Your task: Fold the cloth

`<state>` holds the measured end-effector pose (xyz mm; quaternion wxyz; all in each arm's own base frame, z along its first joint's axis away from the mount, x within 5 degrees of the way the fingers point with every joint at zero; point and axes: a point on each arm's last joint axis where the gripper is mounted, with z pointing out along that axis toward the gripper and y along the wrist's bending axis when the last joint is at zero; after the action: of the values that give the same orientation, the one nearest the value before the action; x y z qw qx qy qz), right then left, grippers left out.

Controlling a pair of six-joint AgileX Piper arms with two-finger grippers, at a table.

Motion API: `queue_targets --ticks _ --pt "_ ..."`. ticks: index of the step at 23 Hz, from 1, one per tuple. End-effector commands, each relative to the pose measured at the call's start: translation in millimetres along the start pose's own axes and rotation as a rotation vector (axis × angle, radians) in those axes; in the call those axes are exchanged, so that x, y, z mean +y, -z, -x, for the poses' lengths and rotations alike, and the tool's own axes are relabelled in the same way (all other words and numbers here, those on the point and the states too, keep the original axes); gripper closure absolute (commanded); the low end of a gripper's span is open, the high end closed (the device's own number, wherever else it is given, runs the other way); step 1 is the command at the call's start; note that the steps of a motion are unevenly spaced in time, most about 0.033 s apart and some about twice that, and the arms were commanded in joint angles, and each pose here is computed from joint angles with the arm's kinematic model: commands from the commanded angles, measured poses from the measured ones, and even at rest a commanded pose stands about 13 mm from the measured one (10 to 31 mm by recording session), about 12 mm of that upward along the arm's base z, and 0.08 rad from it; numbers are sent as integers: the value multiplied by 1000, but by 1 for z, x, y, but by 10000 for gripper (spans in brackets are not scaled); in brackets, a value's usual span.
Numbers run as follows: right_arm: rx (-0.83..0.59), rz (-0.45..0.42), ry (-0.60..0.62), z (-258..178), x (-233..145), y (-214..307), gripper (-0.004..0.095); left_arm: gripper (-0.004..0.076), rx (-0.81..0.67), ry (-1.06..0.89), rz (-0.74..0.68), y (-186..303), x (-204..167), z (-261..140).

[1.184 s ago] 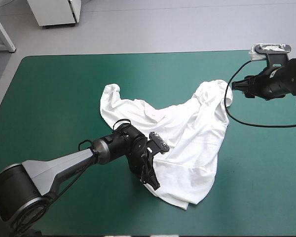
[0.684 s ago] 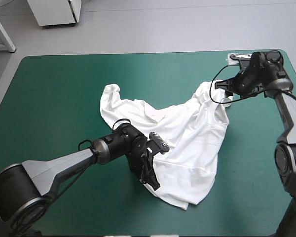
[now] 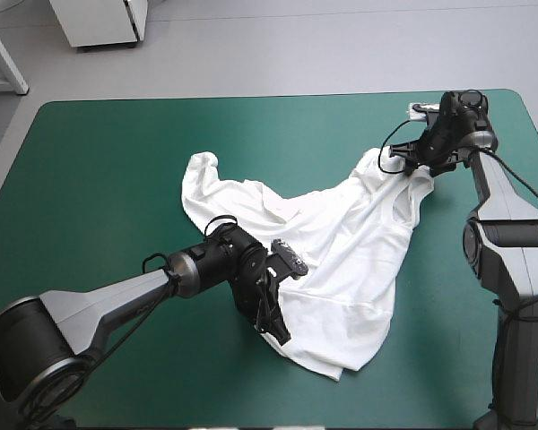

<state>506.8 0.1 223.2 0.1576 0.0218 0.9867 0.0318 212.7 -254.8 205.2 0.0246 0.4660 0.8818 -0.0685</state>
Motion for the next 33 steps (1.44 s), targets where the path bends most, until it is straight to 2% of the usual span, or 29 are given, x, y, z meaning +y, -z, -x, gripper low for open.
queue_targets --ticks 1,2,3,4,6,11,13,16,17,21,24,25,33 --pt "-73 47 -6 7 5 27 516 733 -50 34 -47 -8 -7 6" --pt "-70 44 -1 6 6 25 601 733 -50 33 -46 -8 -7 6" --pt "-68 39 11 6 10 24 807 733 -49 30 -42 -8 -7 6" --pt "-68 35 14 6 11 24 927 733 -49 30 -40 -8 -6 6" --pt "-82 36 12 7 11 31 923 733 -70 31 10 1 0 8" --pt "-190 56 13 7 14 88 923 733 -235 106 221 70 35 12" --pt "-288 106 11 2 21 140 923 733 -411 202 284 136 62 5" --pt "-410 157 18 -12 28 203 923 733 -593 249 387 210 78 -12" --pt "-469 183 24 -22 31 234 923 733 -689 235 453 246 78 -19" --pt "-704 248 98 -64 40 334 923 733 -943 191 642 336 65 -39" --pt "-863 281 159 -86 45 384 923 733 -1074 165 755 378 57 -54" --pt "-953 293 186 -100 47 412 923 733 -1156 153 838 403 52 -65" --pt "-1403 314 297 -165 52 516 923 733 -1557 117 1054 484 18 -120"
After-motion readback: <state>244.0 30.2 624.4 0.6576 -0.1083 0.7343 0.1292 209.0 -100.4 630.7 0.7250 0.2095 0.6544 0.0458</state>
